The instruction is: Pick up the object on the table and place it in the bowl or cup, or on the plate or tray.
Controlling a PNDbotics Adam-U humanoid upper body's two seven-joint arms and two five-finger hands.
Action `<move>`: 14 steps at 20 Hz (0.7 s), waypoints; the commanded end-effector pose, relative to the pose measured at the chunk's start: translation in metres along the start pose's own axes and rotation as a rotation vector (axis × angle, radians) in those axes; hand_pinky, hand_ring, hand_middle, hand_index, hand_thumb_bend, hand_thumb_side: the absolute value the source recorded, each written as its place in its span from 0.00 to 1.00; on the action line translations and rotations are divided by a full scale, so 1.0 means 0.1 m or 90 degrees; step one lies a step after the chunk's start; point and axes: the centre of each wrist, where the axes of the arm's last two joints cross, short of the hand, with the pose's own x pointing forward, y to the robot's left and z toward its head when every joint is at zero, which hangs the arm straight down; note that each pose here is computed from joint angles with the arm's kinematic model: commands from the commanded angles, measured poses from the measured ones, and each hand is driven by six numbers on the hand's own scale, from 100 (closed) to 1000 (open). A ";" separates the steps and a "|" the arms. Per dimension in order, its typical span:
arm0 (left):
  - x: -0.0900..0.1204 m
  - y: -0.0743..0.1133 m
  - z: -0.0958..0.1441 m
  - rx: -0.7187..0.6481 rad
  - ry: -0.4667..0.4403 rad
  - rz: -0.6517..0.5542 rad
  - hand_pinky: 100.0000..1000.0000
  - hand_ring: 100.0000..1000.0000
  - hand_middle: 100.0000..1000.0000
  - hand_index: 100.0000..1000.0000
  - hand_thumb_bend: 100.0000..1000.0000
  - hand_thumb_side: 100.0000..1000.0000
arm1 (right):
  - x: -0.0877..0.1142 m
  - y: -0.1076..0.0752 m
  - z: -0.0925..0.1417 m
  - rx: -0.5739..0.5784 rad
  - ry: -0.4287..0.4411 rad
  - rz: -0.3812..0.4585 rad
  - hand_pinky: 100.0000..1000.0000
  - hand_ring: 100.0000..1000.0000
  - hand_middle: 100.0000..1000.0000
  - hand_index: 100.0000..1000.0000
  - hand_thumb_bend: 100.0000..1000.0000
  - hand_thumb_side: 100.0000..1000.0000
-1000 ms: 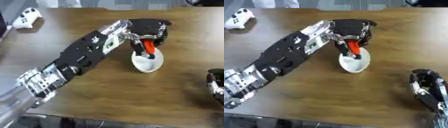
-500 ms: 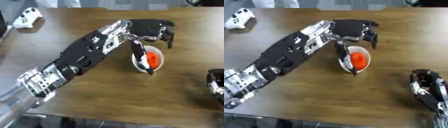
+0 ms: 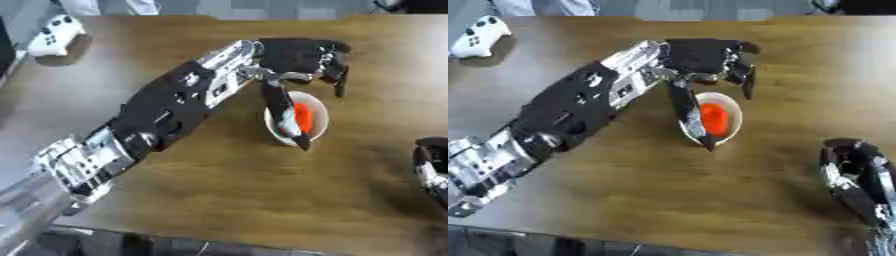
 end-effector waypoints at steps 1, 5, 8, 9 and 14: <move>-0.05 0.29 0.08 0.032 0.004 -0.029 1.00 0.49 0.56 0.65 0.72 0.83 | 0.03 -0.04 -0.01 -0.003 -0.006 0.009 0.04 0.30 0.37 0.63 0.19 0.21; -0.02 0.39 0.15 0.034 0.015 -0.020 1.00 0.50 0.58 0.65 0.57 0.59 | 0.00 -0.05 0.05 -0.010 0.007 0.013 0.04 0.30 0.37 0.63 0.19 0.22; 0.02 0.38 0.22 0.016 0.027 0.010 1.00 0.55 0.62 0.67 0.59 0.50 | -0.02 -0.07 0.09 -0.017 0.016 0.018 0.05 0.30 0.37 0.63 0.31 0.21; 0.03 0.36 0.26 0.009 0.032 0.025 1.00 0.57 0.66 0.68 0.46 0.46 | -0.03 -0.07 0.11 -0.020 0.018 0.021 0.05 0.30 0.37 0.63 0.20 0.22; 0.15 0.38 0.52 0.039 0.071 0.154 1.00 0.61 0.69 0.67 0.46 0.57 | -0.07 -0.12 0.18 -0.039 0.033 0.034 0.05 0.31 0.38 0.64 0.20 0.23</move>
